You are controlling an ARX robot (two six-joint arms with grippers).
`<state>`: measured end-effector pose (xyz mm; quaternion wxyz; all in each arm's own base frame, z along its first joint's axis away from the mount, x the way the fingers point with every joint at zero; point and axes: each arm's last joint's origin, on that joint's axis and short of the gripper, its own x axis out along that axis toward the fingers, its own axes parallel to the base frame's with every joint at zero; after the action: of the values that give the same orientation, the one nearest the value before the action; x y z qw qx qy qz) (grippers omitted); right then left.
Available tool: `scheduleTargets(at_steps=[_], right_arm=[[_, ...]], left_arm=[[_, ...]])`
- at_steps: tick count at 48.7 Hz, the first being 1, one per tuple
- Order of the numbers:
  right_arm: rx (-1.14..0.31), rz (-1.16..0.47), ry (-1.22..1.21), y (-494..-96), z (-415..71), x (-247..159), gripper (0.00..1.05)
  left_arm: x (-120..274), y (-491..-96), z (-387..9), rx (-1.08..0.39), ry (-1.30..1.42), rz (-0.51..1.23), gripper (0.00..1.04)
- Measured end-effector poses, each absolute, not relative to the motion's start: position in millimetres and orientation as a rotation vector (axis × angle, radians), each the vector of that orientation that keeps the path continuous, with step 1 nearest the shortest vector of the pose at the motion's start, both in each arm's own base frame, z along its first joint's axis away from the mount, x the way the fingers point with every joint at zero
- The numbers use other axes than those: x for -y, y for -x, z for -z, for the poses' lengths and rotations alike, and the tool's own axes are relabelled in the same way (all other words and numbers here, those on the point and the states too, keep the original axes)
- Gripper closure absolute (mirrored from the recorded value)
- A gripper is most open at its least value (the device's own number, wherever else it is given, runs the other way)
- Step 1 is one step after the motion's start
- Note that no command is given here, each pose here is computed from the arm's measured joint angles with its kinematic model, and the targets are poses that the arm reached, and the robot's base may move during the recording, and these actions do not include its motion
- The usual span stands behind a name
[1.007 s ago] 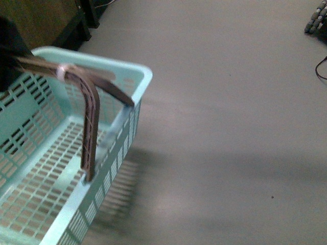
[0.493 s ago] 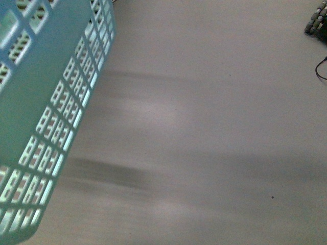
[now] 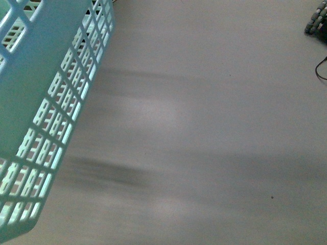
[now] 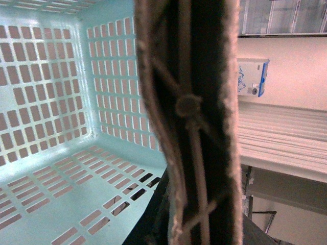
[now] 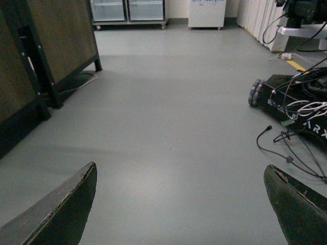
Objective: Pick lemon and mango into basket
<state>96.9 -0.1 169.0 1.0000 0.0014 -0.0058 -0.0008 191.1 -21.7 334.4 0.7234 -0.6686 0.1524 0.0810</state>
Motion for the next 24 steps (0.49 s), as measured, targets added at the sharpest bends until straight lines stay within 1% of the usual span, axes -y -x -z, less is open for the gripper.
scheduleTargets(at_steps=[24], right_arm=[[0.012, 0.0, -0.003, -96.9, -169.0, 0.0, 0.09]], left_arm=[[21.7, -191.4, -334.2, -0.338, 1.476, -0.18, 0.99]])
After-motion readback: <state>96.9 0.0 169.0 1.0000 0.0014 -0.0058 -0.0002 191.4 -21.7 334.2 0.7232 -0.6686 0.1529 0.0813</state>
